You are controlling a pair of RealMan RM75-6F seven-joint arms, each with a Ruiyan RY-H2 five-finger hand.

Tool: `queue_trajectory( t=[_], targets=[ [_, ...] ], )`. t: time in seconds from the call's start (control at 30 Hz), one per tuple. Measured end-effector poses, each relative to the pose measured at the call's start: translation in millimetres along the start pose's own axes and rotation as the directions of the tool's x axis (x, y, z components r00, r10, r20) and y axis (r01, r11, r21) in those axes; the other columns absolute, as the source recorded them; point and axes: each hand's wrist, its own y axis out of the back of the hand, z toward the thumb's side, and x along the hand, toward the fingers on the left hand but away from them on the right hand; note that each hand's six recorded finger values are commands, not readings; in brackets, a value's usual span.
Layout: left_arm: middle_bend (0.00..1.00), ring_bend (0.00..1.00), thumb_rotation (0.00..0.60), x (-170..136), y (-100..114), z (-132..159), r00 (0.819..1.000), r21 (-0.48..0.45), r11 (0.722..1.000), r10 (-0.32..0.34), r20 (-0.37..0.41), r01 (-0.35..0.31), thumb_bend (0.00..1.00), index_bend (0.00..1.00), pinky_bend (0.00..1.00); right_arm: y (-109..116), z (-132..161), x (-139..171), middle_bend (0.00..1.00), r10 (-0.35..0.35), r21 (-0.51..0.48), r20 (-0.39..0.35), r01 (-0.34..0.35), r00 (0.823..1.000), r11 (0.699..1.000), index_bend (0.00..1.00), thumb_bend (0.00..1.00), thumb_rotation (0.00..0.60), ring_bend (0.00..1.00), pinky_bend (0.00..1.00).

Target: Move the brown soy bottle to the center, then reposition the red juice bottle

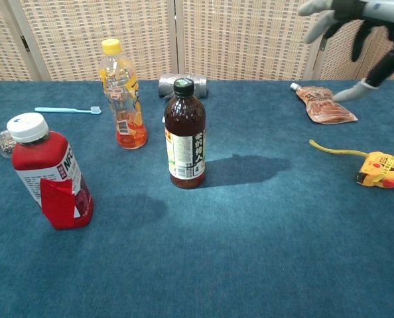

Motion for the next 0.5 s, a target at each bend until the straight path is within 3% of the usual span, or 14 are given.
queue_trajectory(
  t=[0.27,0.5],
  targets=[
    [0.42,0.36,0.6,1,-8,13,0.998,-0.061,0.998,-0.031,0.049,0.034,0.24,0.43,0.56,8,-53,74,0.24,-0.054,0.058,0.155,0.046,0.986,0.997,0.1,0.0,0.6,0.18,0.43],
    [0.42,0.36,0.6,3,-18,26,0.995,-0.115,0.991,-0.056,0.079,0.064,0.24,0.38,0.56,6,-81,135,0.25,-0.094,0.055,0.239,0.083,0.967,0.995,0.11,0.0,0.6,0.18,0.43]
  ],
)
